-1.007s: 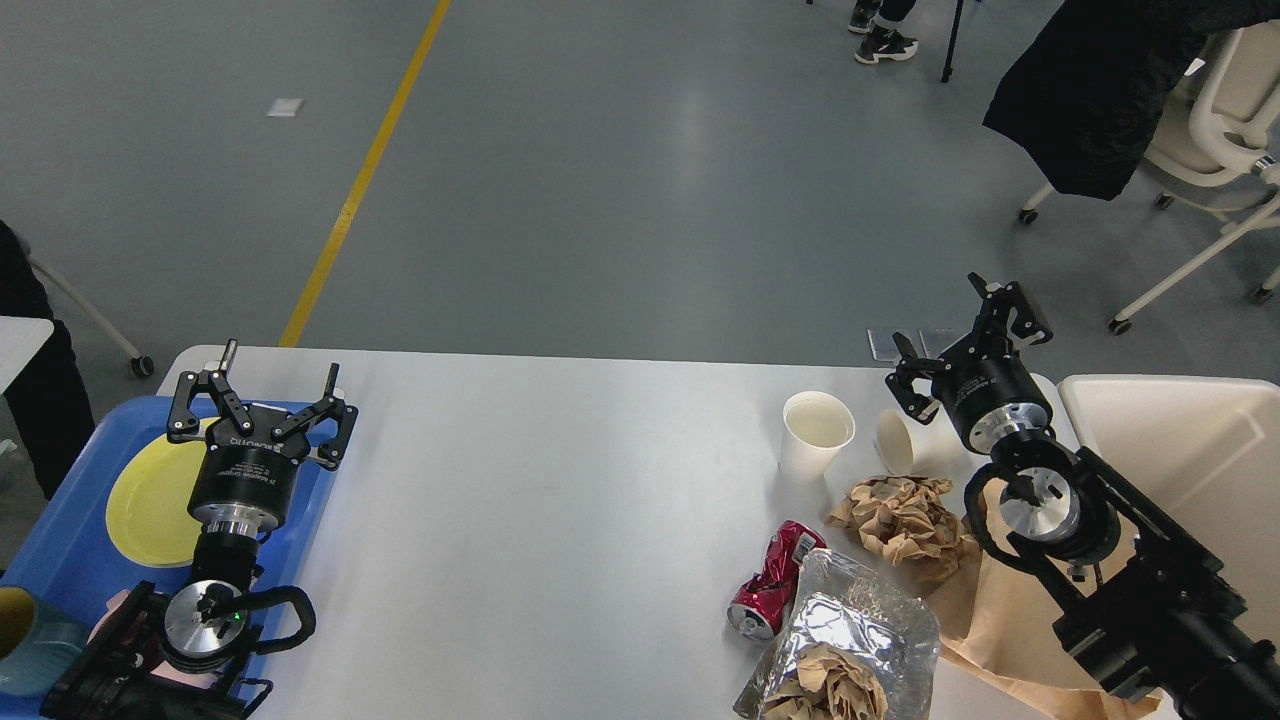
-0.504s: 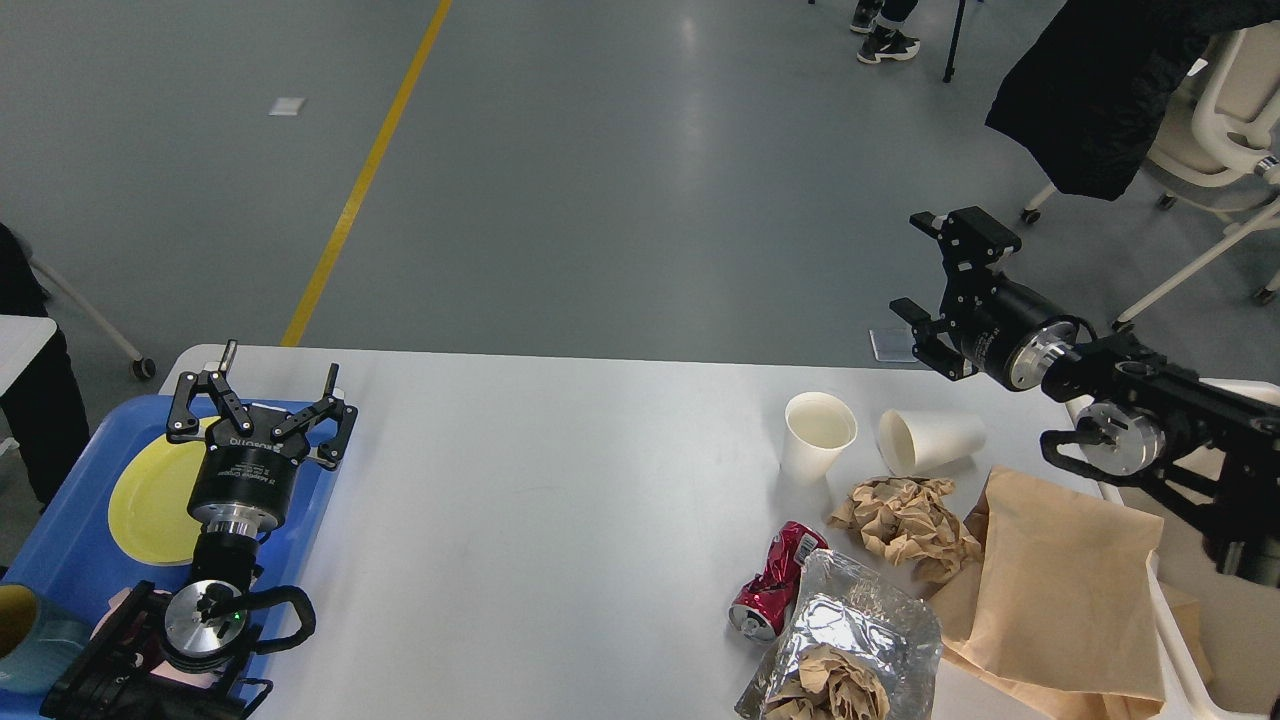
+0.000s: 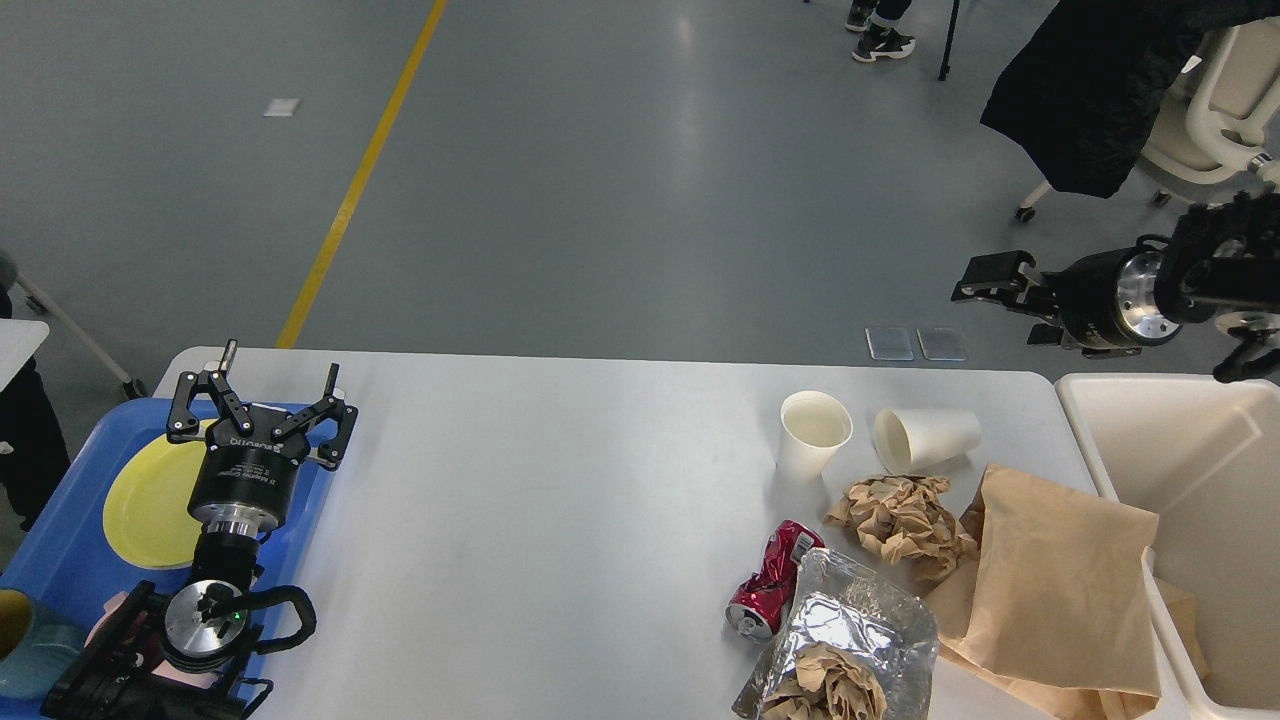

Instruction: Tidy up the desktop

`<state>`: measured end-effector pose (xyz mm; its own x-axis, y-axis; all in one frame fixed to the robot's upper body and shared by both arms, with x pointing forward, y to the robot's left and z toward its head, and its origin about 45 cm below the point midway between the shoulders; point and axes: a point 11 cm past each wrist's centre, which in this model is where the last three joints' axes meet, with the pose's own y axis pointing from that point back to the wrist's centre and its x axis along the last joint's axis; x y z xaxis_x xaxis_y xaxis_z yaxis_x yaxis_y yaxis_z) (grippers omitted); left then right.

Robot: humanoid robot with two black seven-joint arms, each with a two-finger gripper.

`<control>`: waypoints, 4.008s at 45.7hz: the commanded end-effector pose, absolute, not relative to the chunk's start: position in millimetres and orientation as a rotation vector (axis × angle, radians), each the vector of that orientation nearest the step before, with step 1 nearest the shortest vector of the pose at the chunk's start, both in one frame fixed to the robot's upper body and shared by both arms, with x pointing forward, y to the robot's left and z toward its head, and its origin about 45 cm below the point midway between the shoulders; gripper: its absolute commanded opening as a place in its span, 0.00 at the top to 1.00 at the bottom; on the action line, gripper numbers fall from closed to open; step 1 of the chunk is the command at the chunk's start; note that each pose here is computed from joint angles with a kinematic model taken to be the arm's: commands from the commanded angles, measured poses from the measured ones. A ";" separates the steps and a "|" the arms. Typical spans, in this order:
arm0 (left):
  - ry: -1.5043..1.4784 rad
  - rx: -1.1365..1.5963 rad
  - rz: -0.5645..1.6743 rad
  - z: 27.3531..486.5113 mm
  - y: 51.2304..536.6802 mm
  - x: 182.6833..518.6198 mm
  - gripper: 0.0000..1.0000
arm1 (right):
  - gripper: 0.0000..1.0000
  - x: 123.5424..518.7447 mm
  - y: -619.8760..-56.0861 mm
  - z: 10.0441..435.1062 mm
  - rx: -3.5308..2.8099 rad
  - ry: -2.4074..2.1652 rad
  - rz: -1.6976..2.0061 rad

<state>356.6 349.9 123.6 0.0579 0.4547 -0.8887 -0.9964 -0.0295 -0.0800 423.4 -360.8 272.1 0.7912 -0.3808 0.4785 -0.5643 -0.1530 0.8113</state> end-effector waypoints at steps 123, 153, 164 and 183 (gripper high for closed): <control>0.785 -0.920 1.378 123.5 349.8 356.6 0.04 | 0.05 249.8 -442.0 67.4 1.411 -0.588 -0.226; 0.785 -0.920 1.378 123.5 349.8 356.6 0.04 | 1.00 242.3 -434.6 60.8 1.424 -0.610 -0.292; 0.786 -0.918 1.377 123.4 349.6 356.6 0.04 | 1.00 245.1 -443.8 73.3 1.428 -0.631 -0.328; 0.785 -0.920 1.376 124.0 349.5 357.1 0.04 | 1.00 272.4 -445.4 153.4 1.517 -0.616 -0.446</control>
